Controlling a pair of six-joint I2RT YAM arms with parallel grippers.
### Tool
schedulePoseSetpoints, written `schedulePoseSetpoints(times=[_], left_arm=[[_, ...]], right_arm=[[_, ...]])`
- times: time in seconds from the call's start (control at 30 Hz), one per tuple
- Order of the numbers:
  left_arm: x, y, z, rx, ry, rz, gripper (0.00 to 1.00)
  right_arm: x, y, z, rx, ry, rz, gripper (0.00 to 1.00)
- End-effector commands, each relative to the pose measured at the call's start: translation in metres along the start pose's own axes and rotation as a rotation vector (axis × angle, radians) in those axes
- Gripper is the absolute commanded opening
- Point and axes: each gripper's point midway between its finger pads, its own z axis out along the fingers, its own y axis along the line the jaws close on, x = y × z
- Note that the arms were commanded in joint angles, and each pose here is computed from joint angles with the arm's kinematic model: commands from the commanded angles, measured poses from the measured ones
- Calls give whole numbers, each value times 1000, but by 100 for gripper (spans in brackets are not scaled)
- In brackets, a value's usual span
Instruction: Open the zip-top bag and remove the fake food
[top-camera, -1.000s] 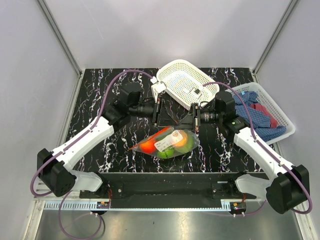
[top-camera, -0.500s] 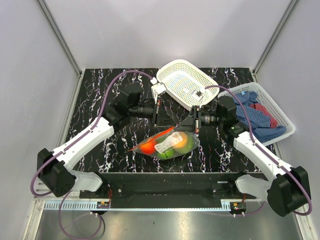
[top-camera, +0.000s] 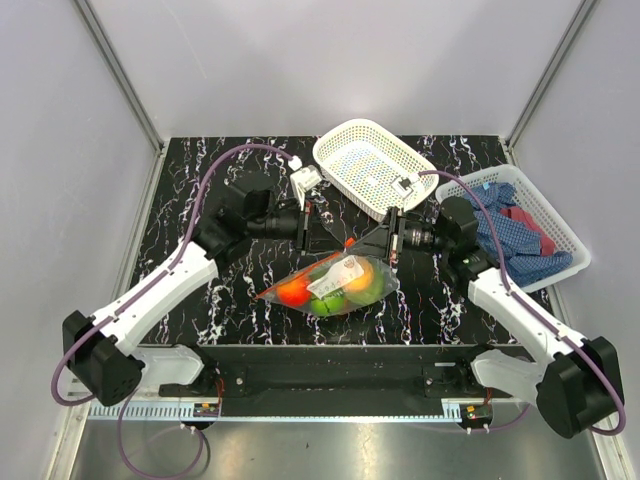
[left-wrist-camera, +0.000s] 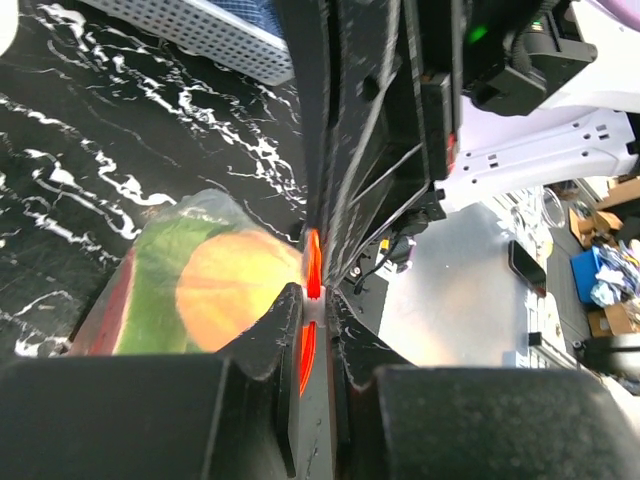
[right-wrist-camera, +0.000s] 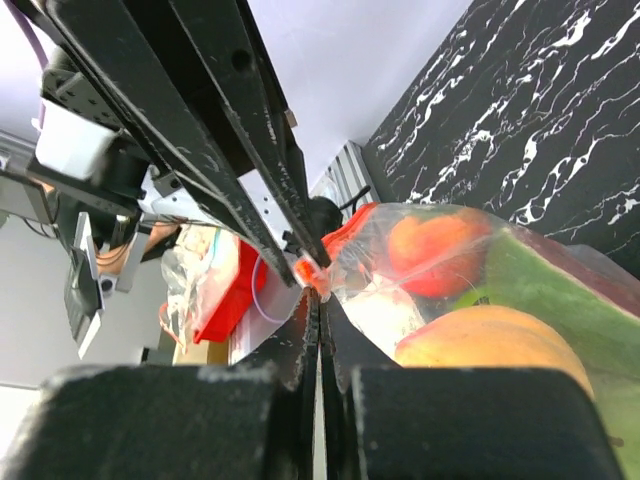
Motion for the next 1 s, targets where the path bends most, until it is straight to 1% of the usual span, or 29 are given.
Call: schedulePoseSetpoints(times=[0.0, 0.03, 0.17, 0.27, 0.3, 0.5, 0.53, 0.6, 0.73, 0.77, 0.83, 0.97], left_arm=[[16, 10, -11, -69, 14, -36, 0], [17, 12, -14, -86, 10, -43, 0], [35, 34, -33, -256, -4, -131, 0], [54, 35, -48, -308, -6, -176, 0], [56, 28, -55, -307, -22, -174, 0], [78, 18, -88, -388, -64, -235, 0], [86, 20, -92, -412, -54, -260, 0], [93, 19, -97, -422, -58, -274, 0], [113, 20, -110, -466, -60, -311, 0], [115, 20, -111, -467, -61, -317, 0], [120, 19, -113, -468, -61, -330, 0], [132, 16, -115, -455, -48, -351, 0]], right_arm=[[-35, 25, -8, -19, -148, -115, 0], [-38, 22, -10, -2, -161, -118, 0], [-57, 3, -18, 74, -206, -119, 0], [-70, -11, -19, 112, -219, -134, 0], [-74, -15, -19, 119, -220, -138, 0], [-96, -35, -15, 135, -199, -174, 0], [-97, -45, -14, 140, -192, -163, 0], [-102, -46, -11, 120, -190, -184, 0], [-108, -61, 0, 82, -164, -169, 0], [-113, -56, 2, 46, -175, -192, 0], [-109, -60, 5, 10, -154, -192, 0], [-108, -71, 9, 13, -133, -205, 0]])
